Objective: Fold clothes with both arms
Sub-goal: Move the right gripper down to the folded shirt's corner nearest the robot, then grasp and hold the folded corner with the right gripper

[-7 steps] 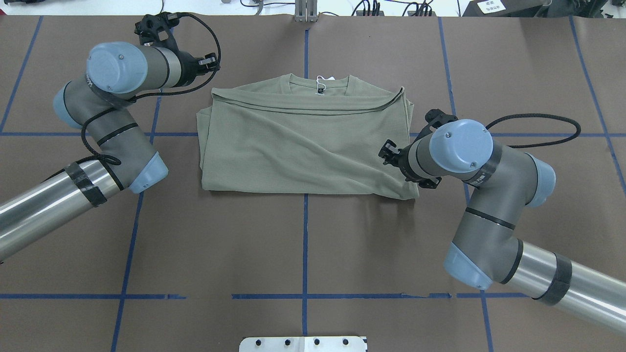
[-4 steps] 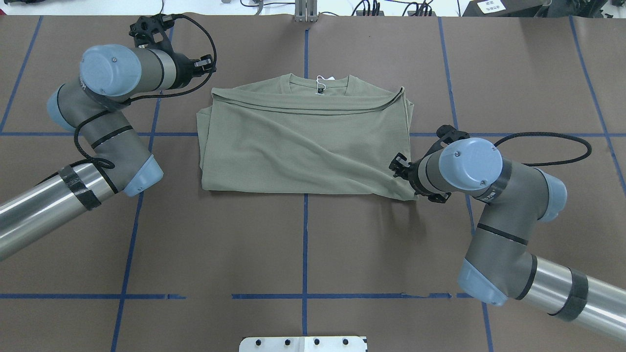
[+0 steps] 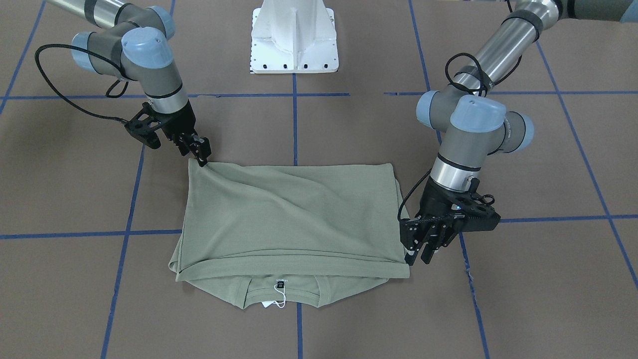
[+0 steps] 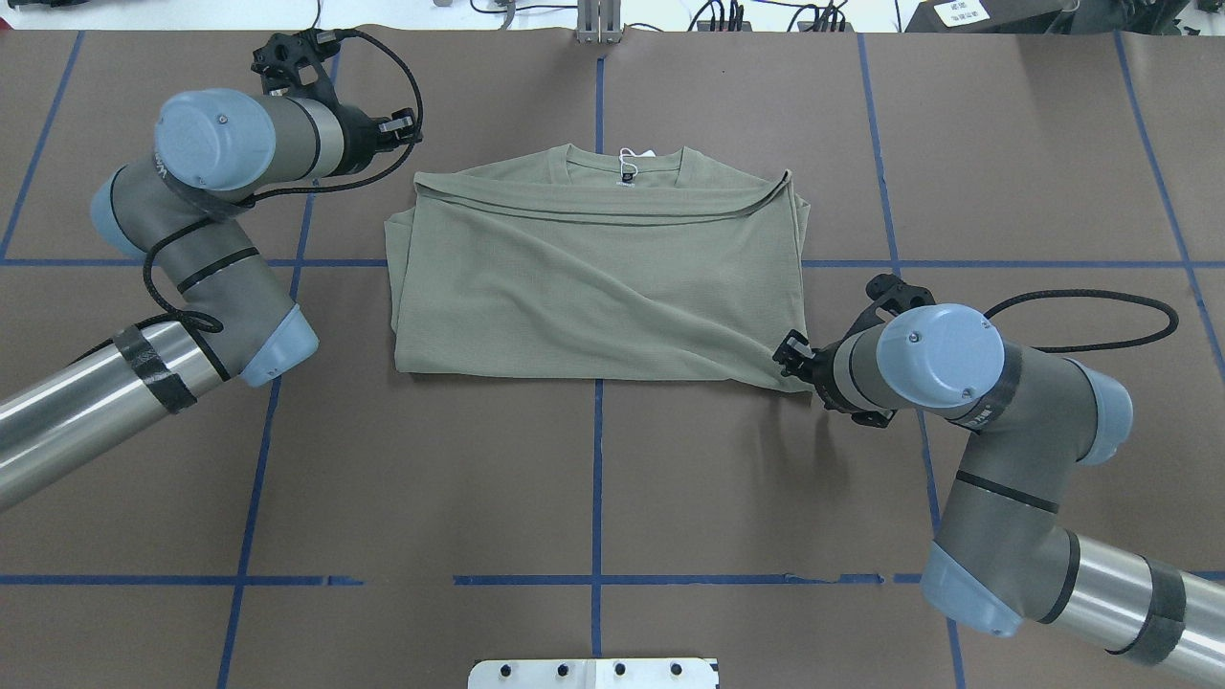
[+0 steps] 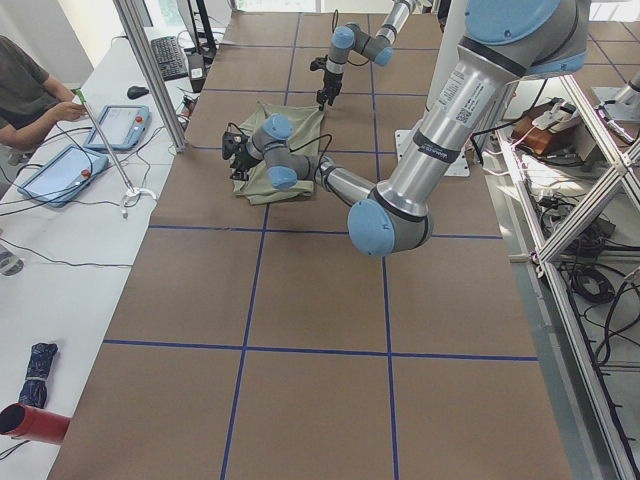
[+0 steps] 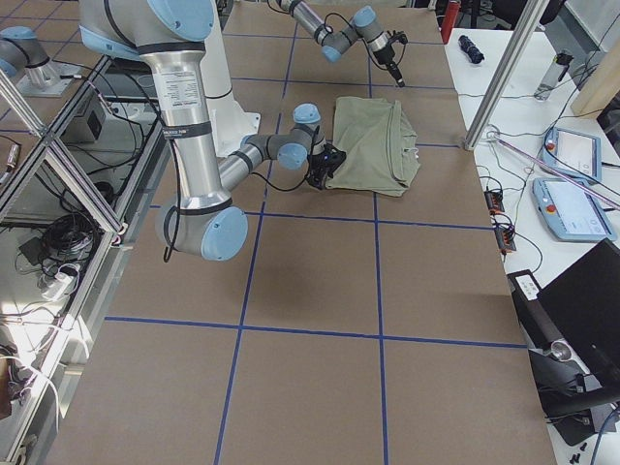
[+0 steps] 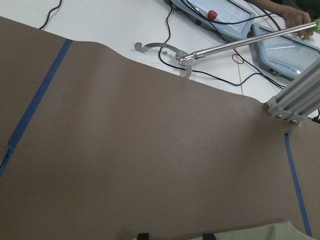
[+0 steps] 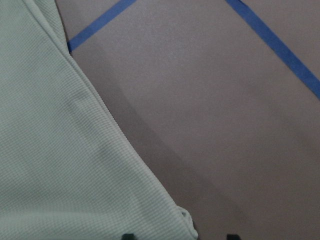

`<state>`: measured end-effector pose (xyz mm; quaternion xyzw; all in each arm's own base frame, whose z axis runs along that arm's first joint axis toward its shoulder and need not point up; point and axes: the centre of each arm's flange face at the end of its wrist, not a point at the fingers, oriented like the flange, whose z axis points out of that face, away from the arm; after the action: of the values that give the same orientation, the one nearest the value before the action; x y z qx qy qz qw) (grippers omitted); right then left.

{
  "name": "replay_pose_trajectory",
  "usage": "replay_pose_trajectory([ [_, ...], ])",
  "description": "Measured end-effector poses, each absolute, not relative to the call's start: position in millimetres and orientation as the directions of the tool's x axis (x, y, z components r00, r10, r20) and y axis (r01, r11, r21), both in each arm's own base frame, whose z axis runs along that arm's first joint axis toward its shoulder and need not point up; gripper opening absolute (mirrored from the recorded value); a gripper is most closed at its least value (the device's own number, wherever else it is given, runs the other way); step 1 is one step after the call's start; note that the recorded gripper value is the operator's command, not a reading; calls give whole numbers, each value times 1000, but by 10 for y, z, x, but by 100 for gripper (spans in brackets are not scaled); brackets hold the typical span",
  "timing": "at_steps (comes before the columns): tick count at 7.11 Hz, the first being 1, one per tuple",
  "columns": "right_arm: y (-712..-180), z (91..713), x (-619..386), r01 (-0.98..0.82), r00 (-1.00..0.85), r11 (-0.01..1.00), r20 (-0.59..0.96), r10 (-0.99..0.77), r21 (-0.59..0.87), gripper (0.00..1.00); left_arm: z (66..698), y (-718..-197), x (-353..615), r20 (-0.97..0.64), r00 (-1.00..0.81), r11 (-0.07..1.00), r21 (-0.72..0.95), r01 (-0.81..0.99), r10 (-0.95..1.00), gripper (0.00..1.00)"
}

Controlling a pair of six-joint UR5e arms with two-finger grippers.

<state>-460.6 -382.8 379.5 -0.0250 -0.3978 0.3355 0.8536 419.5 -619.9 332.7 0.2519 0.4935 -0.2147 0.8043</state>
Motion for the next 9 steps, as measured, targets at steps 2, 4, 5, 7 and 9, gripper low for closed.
replay_pose_trajectory([
  [2, -3788, 3801, -4606, -548, 462, 777, 662, 590, -310, 0, 3341, -6200, 4189, -901, 423, 780, 194, 595, -99, 47],
  [4, -3751, 3804, -4546, -546, 461, 778, 664, 588, -310, 0, 3393, -6195, 4177, -898, 429, 779, 195, 596, -103, 47],
  [5, -3720, 3776, -4486, -543, 457, 780, 670, 585, -311, 0, 3441, -6186, 4169, -895, 434, 779, 196, 595, -107, 47],
  [7, -3675, 3738, -4420, -539, 452, 782, 677, 581, -312, 41, 3469, -6162, 4148, -894, 435, 779, 197, 596, -107, 47],
  [9, -3672, 3765, -4446, -540, 455, 781, 672, 584, -313, 55, 3457, -6152, 4139, -895, 432, 778, 197, 597, -106, 46],
])
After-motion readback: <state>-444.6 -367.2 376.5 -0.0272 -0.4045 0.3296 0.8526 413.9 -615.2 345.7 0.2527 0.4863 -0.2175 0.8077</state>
